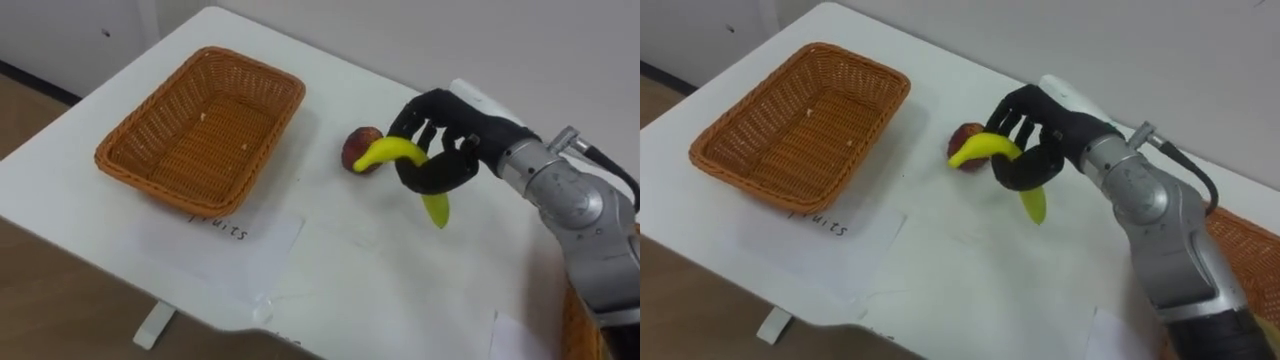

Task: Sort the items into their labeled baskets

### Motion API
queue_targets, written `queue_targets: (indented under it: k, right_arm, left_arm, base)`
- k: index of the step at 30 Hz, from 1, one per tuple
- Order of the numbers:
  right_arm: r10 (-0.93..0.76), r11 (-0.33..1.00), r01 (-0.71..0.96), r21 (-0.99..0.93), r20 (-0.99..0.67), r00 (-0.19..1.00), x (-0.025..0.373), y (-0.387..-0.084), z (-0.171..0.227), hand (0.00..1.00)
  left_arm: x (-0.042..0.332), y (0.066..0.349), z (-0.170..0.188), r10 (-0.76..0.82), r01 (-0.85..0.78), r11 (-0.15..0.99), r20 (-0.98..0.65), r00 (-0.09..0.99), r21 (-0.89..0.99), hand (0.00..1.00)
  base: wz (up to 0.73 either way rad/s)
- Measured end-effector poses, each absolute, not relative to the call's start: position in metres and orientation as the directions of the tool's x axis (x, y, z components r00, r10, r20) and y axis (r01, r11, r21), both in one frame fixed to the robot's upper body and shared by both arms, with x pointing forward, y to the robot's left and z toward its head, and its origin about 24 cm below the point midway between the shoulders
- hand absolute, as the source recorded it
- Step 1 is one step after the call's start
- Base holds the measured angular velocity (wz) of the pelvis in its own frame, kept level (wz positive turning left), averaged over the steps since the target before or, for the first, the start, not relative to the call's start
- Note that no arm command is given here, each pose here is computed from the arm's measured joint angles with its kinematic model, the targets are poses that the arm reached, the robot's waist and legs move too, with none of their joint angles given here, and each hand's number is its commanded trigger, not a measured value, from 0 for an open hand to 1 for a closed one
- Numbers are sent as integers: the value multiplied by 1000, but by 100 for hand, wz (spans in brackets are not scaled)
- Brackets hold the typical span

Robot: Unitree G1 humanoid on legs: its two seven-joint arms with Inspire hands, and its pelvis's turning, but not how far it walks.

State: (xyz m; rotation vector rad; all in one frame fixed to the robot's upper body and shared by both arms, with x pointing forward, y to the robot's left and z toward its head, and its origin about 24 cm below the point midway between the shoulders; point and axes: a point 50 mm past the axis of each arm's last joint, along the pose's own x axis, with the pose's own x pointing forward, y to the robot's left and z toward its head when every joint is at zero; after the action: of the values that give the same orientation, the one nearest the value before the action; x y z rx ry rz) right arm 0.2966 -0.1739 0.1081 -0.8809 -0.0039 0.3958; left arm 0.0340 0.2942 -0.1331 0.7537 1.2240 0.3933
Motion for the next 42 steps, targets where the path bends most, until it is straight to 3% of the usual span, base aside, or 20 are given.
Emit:
queue_targets:
  k: [5, 19, 27, 42]
  right_arm:
    - [373, 619, -330, -713, -103, 922, 300, -158, 112, 100]
    - [355, 654, -283, -701, -45, 934, 305, -156, 122, 100]
    - [380, 768, -304, -564, 19, 925, 310, -144, 126, 100]
    - [327, 819, -257, -513, 50, 944, 316, -141, 124, 100]
  left_arm:
    - [34, 293, -133, 640, 128, 701, -699, 318, 701, 0]
    - [30, 293, -134, 608, 183, 720, -736, 297, 669, 0]
    - [29, 292, -133, 601, 200, 718, -738, 306, 667, 0]
    - [25, 297, -132, 612, 195, 717, -738, 284, 670, 0]
  base:
    - [7]
    - [4]
    - [10]
    - [14]
